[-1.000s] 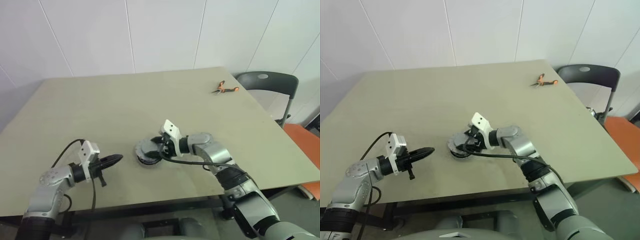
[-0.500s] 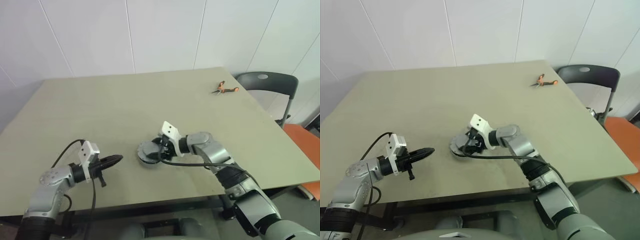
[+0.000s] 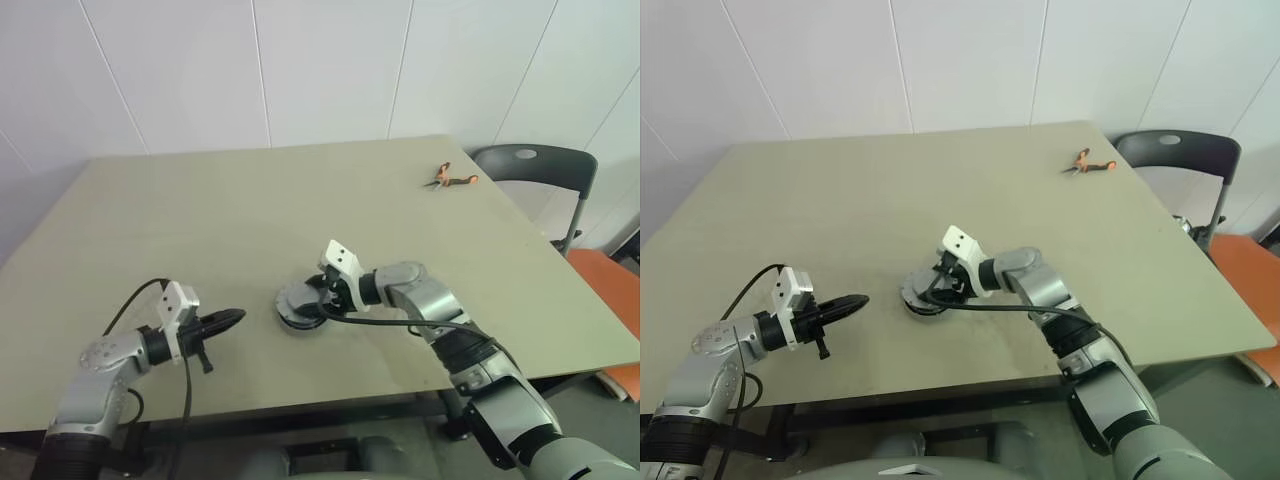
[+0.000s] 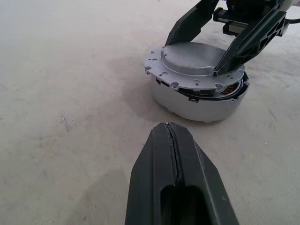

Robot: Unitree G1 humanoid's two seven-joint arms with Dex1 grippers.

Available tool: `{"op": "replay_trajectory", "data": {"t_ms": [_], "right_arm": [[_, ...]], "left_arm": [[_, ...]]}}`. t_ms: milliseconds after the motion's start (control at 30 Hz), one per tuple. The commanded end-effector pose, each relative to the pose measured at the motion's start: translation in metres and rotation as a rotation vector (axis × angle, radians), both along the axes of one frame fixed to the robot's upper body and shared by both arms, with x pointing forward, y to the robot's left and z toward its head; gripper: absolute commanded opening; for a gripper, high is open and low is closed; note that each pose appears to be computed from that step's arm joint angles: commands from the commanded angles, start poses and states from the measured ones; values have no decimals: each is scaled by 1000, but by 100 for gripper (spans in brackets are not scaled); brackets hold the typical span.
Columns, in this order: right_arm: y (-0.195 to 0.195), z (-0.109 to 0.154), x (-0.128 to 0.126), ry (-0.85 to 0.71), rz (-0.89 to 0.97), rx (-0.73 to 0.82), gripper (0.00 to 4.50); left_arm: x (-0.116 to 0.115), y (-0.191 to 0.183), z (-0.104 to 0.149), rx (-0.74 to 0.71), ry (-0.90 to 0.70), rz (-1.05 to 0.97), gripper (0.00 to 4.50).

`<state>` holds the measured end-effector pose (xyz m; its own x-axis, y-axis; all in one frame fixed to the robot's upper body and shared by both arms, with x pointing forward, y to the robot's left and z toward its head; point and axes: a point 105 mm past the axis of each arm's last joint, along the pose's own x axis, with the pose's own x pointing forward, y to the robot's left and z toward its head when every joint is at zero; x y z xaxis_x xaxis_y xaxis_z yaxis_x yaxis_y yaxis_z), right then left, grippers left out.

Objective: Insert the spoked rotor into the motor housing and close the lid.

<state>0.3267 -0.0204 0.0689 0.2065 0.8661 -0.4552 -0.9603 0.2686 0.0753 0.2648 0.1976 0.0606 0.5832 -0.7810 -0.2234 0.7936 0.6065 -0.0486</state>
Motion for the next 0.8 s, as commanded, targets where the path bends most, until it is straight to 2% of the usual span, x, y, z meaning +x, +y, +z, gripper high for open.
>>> {"op": "replay_trajectory", "data": {"t_ms": [33, 100, 300, 433, 800], "right_arm": [[-6, -3, -2, -42, 45, -52, 319], [-8, -8, -5, -69, 81, -87, 319], [-4, -4, -7, -53, 90, -41, 319], [0, 10, -8, -16, 89, 53, 319], [-9, 4, -5, -80, 126, -33, 319]], "left_arm": [[4, 0, 9, 6, -39, -6, 0], [4, 0, 9, 6, -38, -5, 0], [4, 0, 8, 9, -35, -3, 0], [4, 0, 7, 12, -32, -1, 0], [3, -2, 8, 10, -29, -4, 0]]}}
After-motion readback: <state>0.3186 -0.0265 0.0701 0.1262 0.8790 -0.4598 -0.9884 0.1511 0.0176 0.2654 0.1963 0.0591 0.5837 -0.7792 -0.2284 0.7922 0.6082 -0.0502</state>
